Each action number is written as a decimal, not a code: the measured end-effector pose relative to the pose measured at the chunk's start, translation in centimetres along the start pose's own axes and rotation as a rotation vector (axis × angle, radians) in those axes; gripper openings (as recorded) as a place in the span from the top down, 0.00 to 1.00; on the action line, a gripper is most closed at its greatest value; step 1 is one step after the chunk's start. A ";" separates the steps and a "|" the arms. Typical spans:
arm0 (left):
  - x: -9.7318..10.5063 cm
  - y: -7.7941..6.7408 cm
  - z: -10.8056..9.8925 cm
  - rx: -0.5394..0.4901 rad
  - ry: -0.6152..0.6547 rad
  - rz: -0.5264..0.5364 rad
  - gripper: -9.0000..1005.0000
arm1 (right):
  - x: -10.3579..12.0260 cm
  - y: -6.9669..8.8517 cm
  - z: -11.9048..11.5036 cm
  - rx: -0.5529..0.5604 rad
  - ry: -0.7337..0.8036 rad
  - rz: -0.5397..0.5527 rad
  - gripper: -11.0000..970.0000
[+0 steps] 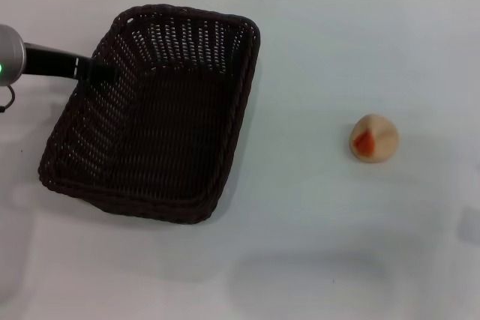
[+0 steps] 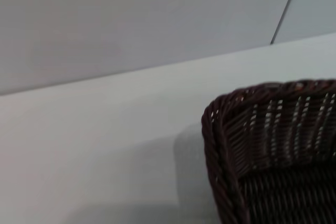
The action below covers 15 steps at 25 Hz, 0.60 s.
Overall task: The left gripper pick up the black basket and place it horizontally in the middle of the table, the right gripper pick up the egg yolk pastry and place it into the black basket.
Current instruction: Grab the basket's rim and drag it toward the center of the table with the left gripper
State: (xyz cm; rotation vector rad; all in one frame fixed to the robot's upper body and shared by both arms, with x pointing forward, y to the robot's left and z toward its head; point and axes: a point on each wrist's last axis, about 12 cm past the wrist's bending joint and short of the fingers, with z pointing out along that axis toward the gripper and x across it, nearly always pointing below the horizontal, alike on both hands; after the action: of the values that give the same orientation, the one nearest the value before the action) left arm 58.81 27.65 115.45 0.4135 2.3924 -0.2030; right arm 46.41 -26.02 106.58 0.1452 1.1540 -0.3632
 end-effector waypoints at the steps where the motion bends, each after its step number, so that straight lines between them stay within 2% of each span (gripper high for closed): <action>1: 0.0 0.0 0.0 0.000 0.000 0.000 0.22 | 0.0 0.0 0.0 0.000 0.000 0.000 0.33; 15: 0.8 -0.1 1.3 -0.008 0.076 0.026 0.23 | 0.0 0.1 -0.1 -0.005 0.001 0.002 0.33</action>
State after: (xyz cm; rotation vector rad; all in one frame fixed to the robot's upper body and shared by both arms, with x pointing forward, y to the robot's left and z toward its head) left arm 58.97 27.38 113.95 0.4552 2.4601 -0.1687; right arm 46.39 -25.91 106.56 0.1424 1.1552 -0.3587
